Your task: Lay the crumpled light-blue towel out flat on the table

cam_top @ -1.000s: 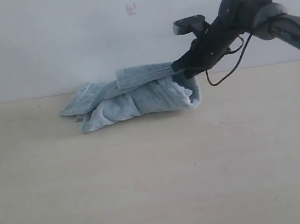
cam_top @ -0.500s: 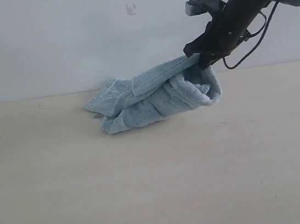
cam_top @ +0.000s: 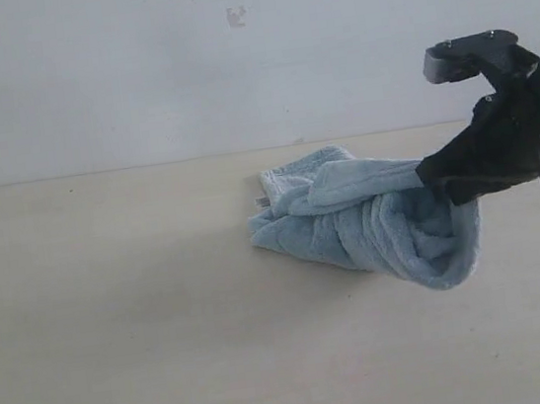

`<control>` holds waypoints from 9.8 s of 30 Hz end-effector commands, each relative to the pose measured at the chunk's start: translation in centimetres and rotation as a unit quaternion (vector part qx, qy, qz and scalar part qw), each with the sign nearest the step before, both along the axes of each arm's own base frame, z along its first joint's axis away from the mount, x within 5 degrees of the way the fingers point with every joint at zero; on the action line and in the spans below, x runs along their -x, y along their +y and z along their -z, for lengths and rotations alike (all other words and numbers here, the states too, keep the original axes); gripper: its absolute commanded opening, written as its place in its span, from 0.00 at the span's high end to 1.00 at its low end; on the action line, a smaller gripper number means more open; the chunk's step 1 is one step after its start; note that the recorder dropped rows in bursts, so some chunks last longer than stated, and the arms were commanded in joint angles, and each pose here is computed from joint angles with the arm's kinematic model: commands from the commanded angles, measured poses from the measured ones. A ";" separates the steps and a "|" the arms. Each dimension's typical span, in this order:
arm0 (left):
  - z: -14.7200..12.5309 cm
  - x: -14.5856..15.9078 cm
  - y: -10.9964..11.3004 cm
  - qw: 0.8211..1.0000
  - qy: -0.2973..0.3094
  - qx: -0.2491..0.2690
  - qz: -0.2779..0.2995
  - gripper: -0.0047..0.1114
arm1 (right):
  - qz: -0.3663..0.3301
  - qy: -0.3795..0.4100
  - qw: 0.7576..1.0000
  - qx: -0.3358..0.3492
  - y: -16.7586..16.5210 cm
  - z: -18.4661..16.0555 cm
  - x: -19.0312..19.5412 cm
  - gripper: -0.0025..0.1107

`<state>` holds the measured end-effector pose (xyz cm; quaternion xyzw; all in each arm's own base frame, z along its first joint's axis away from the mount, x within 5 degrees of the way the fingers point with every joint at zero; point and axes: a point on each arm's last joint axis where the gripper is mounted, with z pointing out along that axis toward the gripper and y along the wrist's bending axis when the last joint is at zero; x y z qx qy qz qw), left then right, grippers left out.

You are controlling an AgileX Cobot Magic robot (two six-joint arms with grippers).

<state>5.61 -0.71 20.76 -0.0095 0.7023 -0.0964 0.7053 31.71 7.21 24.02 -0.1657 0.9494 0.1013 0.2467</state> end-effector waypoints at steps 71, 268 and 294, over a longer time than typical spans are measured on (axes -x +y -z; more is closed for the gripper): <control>0.1 0.0 0.0 1.000 0.001 0.002 0.003 0.93 | -0.194 -0.050 0.972 0.124 10.1 4.9 -10.5 0.90; 1.8 -13.4 -35.3 0.548 -0.042 -0.503 0.667 0.43 | 0.071 -0.280 0.957 0.026 -5.2 -15.7 13.5 0.98; 6.2 -14.2 -38.2 0.571 -0.034 -0.547 0.611 0.79 | 0.069 -0.268 0.961 0.018 -5.1 -15.6 13.6 0.98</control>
